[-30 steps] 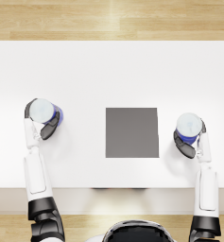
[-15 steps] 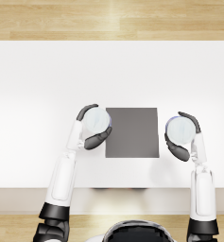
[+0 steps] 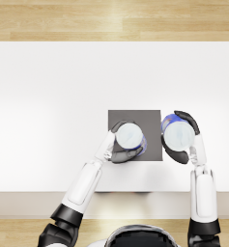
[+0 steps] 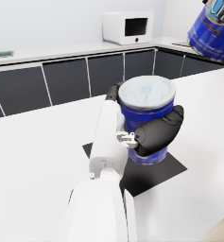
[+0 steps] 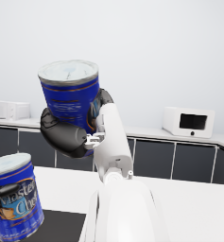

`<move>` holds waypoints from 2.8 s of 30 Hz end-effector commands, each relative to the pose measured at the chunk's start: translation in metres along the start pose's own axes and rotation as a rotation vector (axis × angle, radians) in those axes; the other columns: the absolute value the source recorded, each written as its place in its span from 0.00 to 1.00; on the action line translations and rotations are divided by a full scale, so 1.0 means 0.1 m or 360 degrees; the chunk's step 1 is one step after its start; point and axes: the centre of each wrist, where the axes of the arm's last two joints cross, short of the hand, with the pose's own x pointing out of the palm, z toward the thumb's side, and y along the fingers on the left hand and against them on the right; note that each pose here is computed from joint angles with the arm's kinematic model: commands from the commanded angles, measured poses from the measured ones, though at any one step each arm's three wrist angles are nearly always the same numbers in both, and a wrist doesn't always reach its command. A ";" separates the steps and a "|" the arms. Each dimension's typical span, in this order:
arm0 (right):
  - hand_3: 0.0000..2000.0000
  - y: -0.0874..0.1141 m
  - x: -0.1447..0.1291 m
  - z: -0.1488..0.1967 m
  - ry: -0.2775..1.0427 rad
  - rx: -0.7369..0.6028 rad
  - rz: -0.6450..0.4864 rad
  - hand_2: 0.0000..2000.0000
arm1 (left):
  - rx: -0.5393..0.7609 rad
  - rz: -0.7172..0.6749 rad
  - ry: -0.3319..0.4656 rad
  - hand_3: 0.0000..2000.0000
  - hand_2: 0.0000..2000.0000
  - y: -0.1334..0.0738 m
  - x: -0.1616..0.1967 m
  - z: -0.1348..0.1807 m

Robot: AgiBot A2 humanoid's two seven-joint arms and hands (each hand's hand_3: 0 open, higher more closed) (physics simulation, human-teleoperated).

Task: Pick up the blue can on the left and place it in the middle, then pick up the blue can on the right and place it on top of the can in the middle

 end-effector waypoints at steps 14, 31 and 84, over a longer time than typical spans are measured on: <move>0.76 -0.27 0.21 0.26 -0.0048 -0.0188 0.0102 1.00 | 0.0040 -0.0182 -0.0120 0.00 0.00 0.10 0.16 -0.51; 0.76 -0.24 0.52 0.29 -0.0124 0.0022 0.0032 1.00 | 0.0491 0.0473 -0.0016 0.00 0.00 -0.73 -0.44 0.84; 0.00 -0.30 0.63 0.40 -0.0278 0.0207 -0.0336 0.00 | 0.0749 0.0701 -0.0023 0.00 0.00 -0.78 -0.71 1.27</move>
